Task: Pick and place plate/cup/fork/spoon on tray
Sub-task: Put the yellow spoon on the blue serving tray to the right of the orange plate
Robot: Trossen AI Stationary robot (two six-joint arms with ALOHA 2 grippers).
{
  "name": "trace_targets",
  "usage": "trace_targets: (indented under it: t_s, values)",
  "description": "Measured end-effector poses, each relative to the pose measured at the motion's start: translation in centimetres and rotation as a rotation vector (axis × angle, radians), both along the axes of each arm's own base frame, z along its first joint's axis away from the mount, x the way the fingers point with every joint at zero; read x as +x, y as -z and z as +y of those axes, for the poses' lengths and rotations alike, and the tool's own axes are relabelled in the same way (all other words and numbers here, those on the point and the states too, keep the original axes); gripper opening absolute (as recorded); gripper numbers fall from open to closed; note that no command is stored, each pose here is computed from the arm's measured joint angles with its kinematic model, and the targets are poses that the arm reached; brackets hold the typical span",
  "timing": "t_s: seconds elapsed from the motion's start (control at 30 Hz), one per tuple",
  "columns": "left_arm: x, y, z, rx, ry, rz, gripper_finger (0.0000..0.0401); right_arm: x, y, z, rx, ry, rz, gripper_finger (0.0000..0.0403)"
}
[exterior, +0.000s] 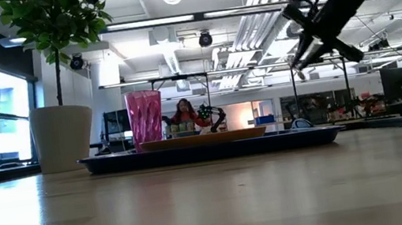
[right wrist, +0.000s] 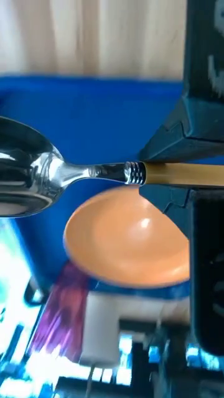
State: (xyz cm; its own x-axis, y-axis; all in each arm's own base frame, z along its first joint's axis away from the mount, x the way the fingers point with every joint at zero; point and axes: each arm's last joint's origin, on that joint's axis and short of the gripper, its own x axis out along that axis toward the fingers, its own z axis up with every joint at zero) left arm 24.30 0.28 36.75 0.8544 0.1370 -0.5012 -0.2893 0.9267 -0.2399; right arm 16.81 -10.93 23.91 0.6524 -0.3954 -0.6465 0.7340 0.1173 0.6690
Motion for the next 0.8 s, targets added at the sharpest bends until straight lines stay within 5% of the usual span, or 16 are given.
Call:
trace_targets:
  t_s: [0.43, 0.8]
  values:
    - [0.0, 0.0, 0.0, 0.002, 0.001, 0.000, 0.0106, 2.0, -2.1, 0.7, -0.113, 0.021, -0.136, 0.0015]
    - [0.0, 0.0, 0.0, 0.003, -0.002, 0.000, 0.0106, 4.7, -4.8, -0.3, -0.086, -0.045, 0.130, 0.0016]
